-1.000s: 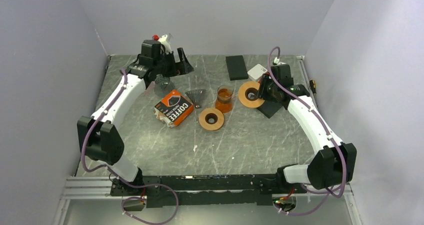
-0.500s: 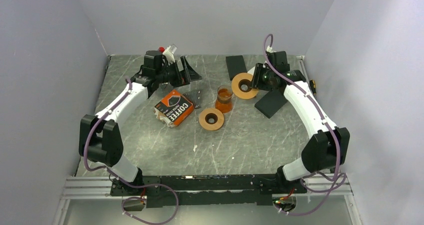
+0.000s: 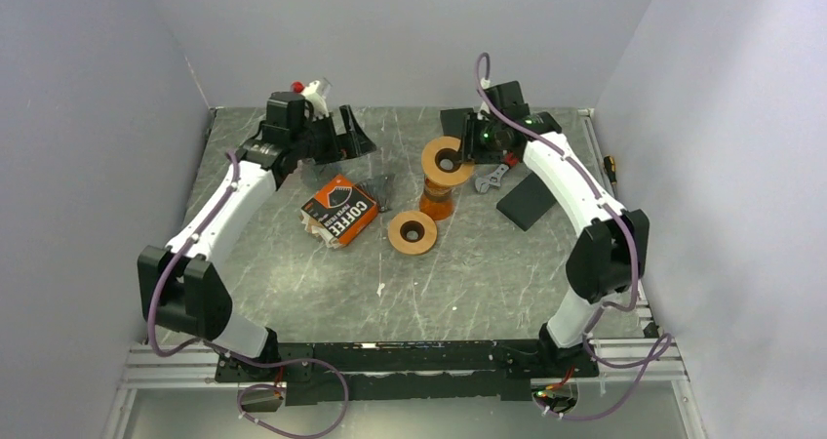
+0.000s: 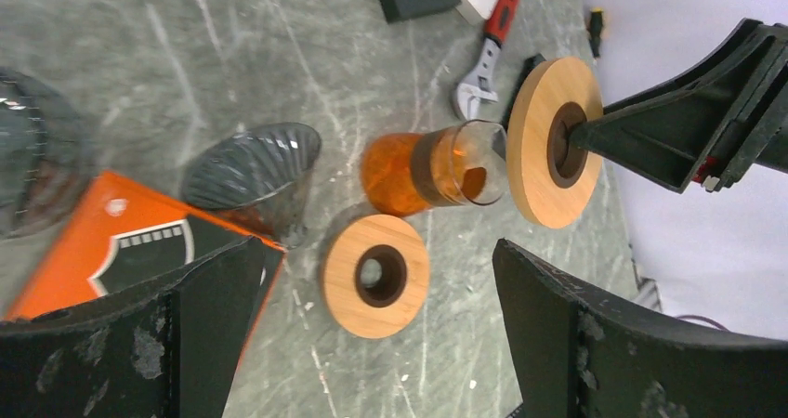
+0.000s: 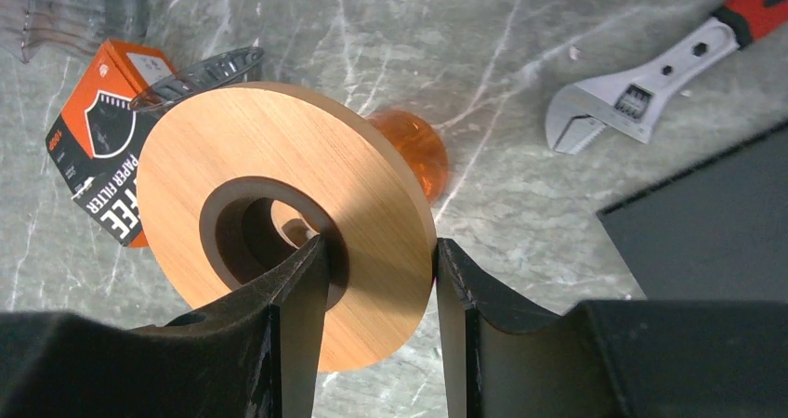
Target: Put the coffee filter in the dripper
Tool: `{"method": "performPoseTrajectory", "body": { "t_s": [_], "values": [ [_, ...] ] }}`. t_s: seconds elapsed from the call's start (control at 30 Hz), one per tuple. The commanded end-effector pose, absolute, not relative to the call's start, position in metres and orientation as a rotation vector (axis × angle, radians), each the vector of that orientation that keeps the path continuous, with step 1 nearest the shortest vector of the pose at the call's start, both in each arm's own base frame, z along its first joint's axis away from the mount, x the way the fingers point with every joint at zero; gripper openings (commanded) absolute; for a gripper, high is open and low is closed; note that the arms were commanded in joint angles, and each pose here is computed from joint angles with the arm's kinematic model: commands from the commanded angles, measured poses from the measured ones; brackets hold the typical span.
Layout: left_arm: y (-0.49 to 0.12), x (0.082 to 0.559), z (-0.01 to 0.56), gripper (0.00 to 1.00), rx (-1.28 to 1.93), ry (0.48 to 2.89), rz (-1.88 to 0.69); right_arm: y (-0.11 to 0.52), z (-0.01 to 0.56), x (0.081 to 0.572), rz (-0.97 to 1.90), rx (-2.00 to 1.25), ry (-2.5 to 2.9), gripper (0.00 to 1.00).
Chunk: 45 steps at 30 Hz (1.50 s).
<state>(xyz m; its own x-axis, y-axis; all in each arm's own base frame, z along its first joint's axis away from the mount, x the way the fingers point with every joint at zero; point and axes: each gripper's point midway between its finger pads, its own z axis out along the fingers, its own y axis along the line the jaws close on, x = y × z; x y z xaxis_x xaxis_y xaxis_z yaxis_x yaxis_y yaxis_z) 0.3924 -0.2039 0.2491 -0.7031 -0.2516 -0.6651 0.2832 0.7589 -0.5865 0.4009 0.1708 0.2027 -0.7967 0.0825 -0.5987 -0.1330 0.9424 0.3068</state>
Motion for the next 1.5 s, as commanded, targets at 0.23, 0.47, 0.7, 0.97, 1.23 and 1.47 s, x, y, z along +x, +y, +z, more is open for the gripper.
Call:
{"method": "performPoseTrajectory", "body": {
  "t_s": [0.23,0.47,0.7,0.97,1.23,1.47],
  "values": [
    [-0.171,0.391,0.258,0.99,-0.02,2.144,-0.76,0.206,0.211,0.418,0.471,-0.12,2.447,0.18],
    [-0.177,0.392,0.248,1.0,-0.046,2.186,-0.802,0.196,0.193,0.418,0.385,-0.113,2.481,0.19],
    [-0.178,0.395,0.241,0.99,-0.063,2.212,-0.81,0.197,0.175,0.418,0.377,-0.121,2.522,0.2],
    [-0.18,0.394,0.238,0.99,-0.069,2.227,-0.827,0.192,0.164,0.419,0.337,-0.097,2.537,0.2],
    [-0.184,0.392,0.231,0.98,-0.068,2.253,-0.858,0.19,0.158,0.418,0.325,-0.086,2.545,0.26],
    [-0.188,0.393,0.23,0.97,-0.061,2.259,-0.887,0.188,0.176,0.416,0.337,-0.093,2.494,0.5]
  ]
}}
